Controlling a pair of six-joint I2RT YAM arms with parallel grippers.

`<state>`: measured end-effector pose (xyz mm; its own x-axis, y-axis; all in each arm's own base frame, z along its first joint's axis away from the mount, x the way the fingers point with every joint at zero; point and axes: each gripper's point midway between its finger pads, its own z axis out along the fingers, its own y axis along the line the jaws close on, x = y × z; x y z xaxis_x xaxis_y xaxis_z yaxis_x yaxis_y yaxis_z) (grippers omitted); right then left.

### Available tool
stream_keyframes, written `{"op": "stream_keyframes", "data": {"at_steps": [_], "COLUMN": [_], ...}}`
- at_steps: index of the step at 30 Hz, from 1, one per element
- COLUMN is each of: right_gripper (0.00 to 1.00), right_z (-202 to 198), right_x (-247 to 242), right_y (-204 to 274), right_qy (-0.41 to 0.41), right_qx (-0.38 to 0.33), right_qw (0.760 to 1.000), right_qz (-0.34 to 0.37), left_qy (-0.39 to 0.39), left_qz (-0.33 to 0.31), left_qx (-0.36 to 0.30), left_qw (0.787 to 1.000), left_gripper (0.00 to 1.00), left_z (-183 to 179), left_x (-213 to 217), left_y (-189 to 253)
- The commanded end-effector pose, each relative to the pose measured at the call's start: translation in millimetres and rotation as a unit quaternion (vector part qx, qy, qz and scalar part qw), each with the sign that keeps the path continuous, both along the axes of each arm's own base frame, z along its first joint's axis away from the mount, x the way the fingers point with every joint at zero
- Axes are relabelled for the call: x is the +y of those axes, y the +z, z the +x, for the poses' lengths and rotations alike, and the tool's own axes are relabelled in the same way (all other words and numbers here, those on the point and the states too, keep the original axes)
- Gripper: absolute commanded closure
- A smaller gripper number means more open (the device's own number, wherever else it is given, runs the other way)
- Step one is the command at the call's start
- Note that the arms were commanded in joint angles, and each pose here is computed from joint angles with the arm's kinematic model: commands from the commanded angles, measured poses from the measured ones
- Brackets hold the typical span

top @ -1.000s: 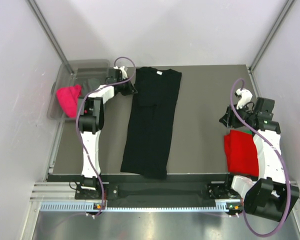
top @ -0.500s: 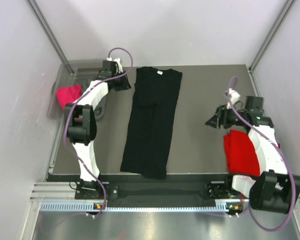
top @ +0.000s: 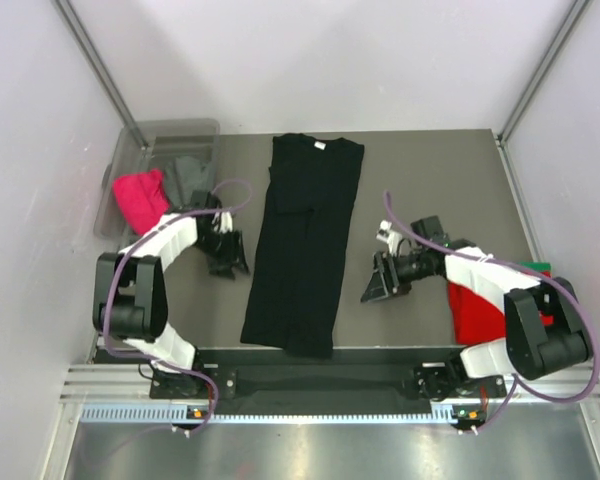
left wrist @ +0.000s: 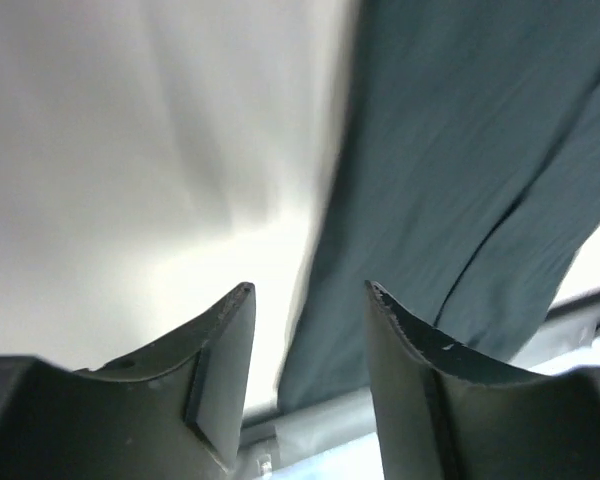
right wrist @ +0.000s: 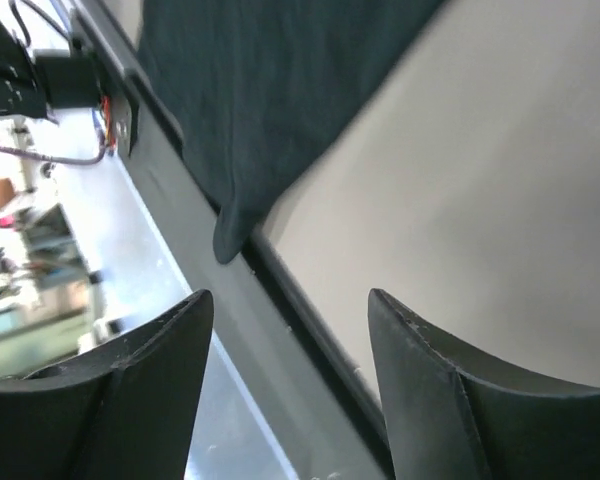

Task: Fold and stack the t-shirts
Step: Fold the tshirt

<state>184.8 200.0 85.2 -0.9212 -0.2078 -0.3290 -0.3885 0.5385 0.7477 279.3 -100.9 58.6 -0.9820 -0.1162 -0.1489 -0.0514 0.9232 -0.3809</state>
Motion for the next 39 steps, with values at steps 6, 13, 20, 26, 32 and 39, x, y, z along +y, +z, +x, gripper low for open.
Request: {"op": "stream_keyframes", "data": {"at_steps": [6,13,20,26,32,39], "right_gripper": [0.38,0.43,0.45,0.46,0.48,0.51], "right_z": [-34,-62,-90,-94,-97,-101], "right_x": [28,64,101,112,116,118], "right_y": [-26,-34,-36,-40,-42,-46], "right_qy": [-0.058,-0.037,0.02,0.023,0.026,0.035], "right_qx": [0.145,0.209,0.228,0.238,0.237,0.234], "right_qw": [0.988,0.977,0.973,0.969,0.969,0.969], "right_qz": [-0.011,-0.022,-0.043,-0.053,-0.062,-0.077], "left_qy": [0.064,0.092,0.098,0.108,0.121,0.128], "left_qz": [-0.035,-0.067,-0.071,-0.055,-0.049,-0.034], "left_qx": [0.093,0.16,0.186,0.199,0.222,0.229], "left_qw": [0.993,0.981,0.975,0.972,0.966,0.964], "left_gripper": [0.58,0.58,0.6,0.58,0.52,0.53], "left_z": [-101,-139,-155,-154,-156,-150], "left_x": [4,-7,-9,-6,-6,-3], "left_y": [-2,-6,-10,-22,-32,-39]}}
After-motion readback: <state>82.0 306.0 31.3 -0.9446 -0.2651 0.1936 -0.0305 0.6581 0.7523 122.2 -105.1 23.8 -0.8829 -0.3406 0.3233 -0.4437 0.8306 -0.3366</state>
